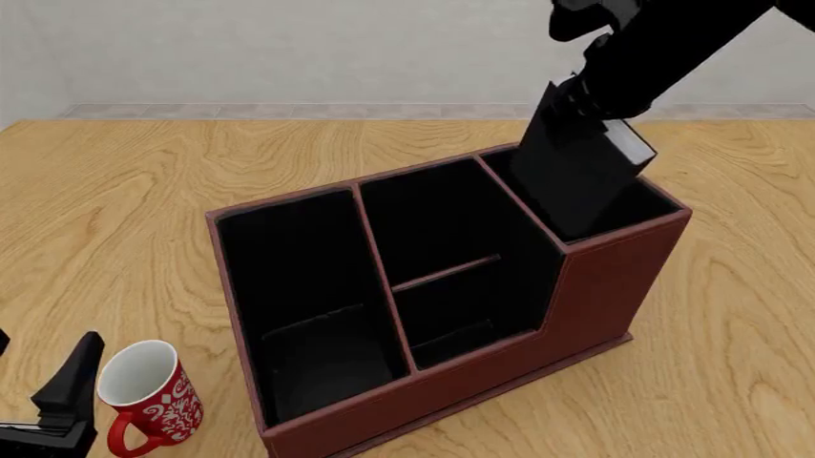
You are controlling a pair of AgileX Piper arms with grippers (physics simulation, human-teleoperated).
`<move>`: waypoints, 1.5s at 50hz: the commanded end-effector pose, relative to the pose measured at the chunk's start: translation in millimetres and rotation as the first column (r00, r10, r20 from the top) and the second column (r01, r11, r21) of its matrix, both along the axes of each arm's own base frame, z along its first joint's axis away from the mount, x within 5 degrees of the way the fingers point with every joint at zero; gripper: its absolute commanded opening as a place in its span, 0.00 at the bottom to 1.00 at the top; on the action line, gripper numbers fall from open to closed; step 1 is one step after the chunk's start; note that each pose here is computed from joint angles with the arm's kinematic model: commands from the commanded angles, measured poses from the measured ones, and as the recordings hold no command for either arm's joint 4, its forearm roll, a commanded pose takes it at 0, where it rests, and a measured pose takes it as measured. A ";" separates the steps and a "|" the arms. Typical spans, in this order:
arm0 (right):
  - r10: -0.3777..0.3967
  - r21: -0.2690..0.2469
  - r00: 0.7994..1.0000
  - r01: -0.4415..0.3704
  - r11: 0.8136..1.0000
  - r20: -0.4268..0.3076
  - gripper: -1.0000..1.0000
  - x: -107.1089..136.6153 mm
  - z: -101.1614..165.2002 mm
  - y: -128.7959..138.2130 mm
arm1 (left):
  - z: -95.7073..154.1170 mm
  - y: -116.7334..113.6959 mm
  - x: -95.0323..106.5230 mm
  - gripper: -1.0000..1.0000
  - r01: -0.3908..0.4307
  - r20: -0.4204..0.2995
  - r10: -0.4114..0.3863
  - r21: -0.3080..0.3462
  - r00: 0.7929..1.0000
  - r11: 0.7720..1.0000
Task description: Pick up the book and place it in the right compartment of the caddy.
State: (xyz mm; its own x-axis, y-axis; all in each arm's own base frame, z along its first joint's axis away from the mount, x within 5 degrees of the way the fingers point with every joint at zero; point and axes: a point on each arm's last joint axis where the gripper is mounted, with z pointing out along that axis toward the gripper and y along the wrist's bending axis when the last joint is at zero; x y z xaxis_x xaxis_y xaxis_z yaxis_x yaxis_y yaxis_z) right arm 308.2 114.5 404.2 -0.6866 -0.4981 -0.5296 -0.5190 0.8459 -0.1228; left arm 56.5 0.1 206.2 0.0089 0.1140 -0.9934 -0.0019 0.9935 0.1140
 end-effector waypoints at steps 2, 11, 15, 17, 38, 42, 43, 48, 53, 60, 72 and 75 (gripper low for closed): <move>-0.030 0.012 0.999 0.030 0.999 -0.010 0.00 -2.3 -8.8 -2.8 | 0.8 0.2 0.0 1.00 -0.003 0.008 0.003 0.007 1.000 1.000; -0.034 0.013 0.999 0.034 0.999 -0.023 0.00 -3.0 -22.5 -1.2 | 2.8 0.6 -0.1 1.00 -0.011 0.031 0.011 0.011 0.999 1.000; -0.038 0.005 0.999 0.039 0.999 -0.034 0.00 -0.8 -30.7 -3.5 | 3.6 1.0 -0.2 1.00 -0.019 0.040 0.018 0.012 0.999 1.000; -0.040 0.006 0.999 0.040 0.999 -0.034 0.00 -0.2 -32.3 -3.2 | 4.0 1.2 -0.2 1.00 -0.022 0.044 0.021 0.010 0.999 1.000; -0.042 0.012 0.998 0.043 0.999 -0.041 0.00 2.3 -48.3 1.4 | 3.4 1.1 -0.1 1.00 -0.020 0.039 0.019 0.014 0.999 1.000; -0.044 0.013 0.998 0.045 0.999 -0.040 0.00 3.3 -50.3 1.6 | 3.5 1.1 -0.1 1.00 -0.020 0.039 0.019 0.018 0.999 1.000; -0.044 0.013 0.998 0.045 0.999 -0.040 0.00 3.3 -50.2 1.6 | 3.5 1.1 -0.1 1.00 -0.020 0.039 0.019 0.018 0.999 1.000; -0.044 0.017 0.998 0.045 0.999 -0.039 0.00 2.3 -47.9 3.2 | 3.4 1.1 -0.1 1.00 -0.020 0.038 0.020 0.015 0.999 1.000; -0.046 0.017 0.998 0.046 0.999 -0.041 0.00 1.6 -45.9 2.5 | 3.2 1.1 -0.1 1.00 -0.019 0.036 0.019 0.018 0.999 1.000; -0.052 0.016 0.998 0.052 0.998 -0.040 0.00 0.6 -42.4 -0.8 | 3.3 1.0 -0.1 1.00 -0.018 0.037 0.017 0.015 0.999 1.000; -0.055 0.021 0.998 0.055 0.998 -0.033 1.00 -0.2 -40.8 -0.8 | 3.2 1.1 -0.1 1.00 -0.020 0.036 0.019 0.014 0.999 1.000; -0.057 0.020 0.998 0.057 0.998 -0.034 1.00 0.1 -39.9 -1.6 | 3.3 1.1 -0.1 1.00 -0.020 0.037 0.020 0.015 0.999 1.000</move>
State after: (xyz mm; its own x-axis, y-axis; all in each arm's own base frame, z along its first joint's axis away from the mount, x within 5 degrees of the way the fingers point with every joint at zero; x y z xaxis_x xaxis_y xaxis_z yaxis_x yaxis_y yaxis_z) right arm 308.7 113.8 361.2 -0.7304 -0.4551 -0.5093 -0.4808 0.8722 -0.0900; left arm 56.4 1.1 209.5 0.0425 0.1296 -0.9907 -0.0251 0.9914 0.1286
